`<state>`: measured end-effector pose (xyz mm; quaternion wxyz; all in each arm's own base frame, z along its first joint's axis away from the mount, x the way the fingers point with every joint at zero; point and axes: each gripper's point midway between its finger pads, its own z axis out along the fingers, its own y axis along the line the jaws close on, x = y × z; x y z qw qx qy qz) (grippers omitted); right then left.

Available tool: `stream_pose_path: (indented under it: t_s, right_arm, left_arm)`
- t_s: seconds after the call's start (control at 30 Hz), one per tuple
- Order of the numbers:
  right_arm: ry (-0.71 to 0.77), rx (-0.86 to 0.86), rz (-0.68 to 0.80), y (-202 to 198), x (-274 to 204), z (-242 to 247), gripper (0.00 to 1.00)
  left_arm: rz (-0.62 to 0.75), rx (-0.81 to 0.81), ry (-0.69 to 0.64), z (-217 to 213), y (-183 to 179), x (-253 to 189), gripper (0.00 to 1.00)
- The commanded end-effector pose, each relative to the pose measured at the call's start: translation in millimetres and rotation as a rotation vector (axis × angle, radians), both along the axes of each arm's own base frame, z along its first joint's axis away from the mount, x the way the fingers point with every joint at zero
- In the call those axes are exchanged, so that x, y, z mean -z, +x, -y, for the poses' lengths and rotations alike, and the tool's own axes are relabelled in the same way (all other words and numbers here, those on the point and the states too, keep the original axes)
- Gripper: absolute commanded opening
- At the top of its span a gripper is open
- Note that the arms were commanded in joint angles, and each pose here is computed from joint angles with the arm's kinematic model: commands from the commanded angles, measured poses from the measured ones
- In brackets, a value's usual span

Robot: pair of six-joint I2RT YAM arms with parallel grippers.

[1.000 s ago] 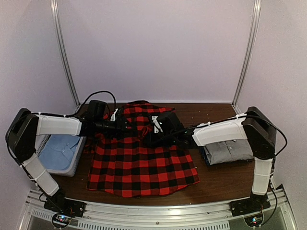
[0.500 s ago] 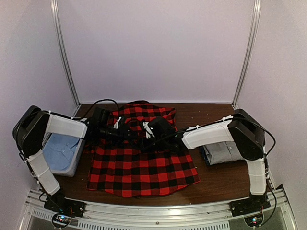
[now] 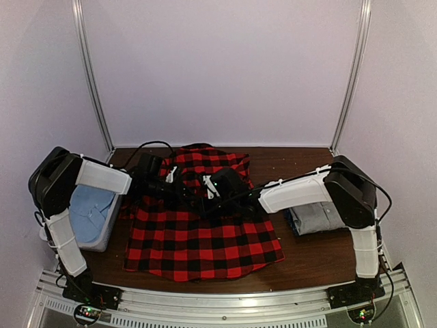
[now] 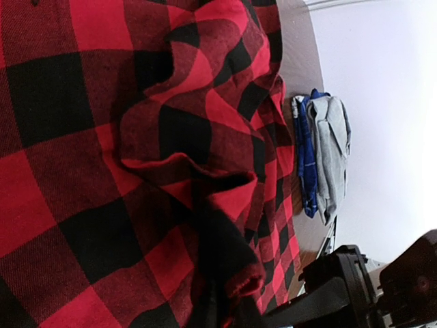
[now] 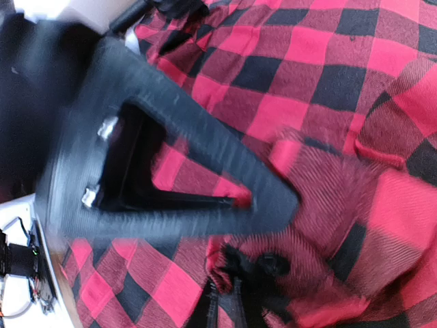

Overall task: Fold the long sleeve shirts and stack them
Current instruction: Pass from the right arm to the left, then move the flattened shirt to the center of the board.

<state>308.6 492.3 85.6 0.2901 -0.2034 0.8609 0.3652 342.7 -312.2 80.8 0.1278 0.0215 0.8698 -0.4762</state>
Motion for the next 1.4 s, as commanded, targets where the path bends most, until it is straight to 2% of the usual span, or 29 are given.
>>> stream_pose_path:
  t_s: [0.0, 0.1, 0.17, 0.3, 0.7, 0.9, 1.03, 1.13, 1.23, 1.37]
  right_arm:
    - [-0.019, 0.003, 0.011, -8, -3, 9, 0.16]
    - [-0.028, 0.027, 0.016, -9, -8, 19, 0.30]
    - [-0.045, 0.047, 0.012, -10, -7, 29, 0.34]
    - [-0.109, 0.083, -0.018, -16, 8, 54, 0.34]
    - [-0.205, 0.137, -0.153, -55, 63, 109, 0.35]
    - [-0.233, 0.154, -0.217, -83, 79, 135, 0.36]
    - [-0.235, 0.160, -0.246, -103, 82, 146, 0.35]
    - [-0.235, 0.169, -0.259, -111, 81, 151, 0.36]
    - [-0.225, 0.192, -0.245, -110, 69, 155, 0.36]
    - [-0.244, 0.264, -0.185, -99, 37, 170, 0.38]
  left_arm:
    - [0.049, 0.006, 0.048, 1, 8, 3, 0.00]
    - [0.073, 0.003, 0.103, -7, 7, 7, 0.00]
    - [0.094, 0.000, 0.157, -15, 5, 14, 0.00]
    - [0.109, 0.035, 0.215, -25, -7, 35, 0.00]
    - [0.017, 0.044, 0.237, -40, -41, 82, 0.00]
    - [-0.061, 0.042, 0.274, -54, -76, 97, 0.00]
    - [-0.080, 0.044, 0.287, -56, -99, 95, 0.00]
    - [-0.070, 0.031, 0.302, -59, -103, 88, 0.00]
    - [-0.010, 0.005, 0.326, -58, -87, 70, 0.00]
    - [0.100, 0.007, 0.336, -43, -51, 25, 0.00]
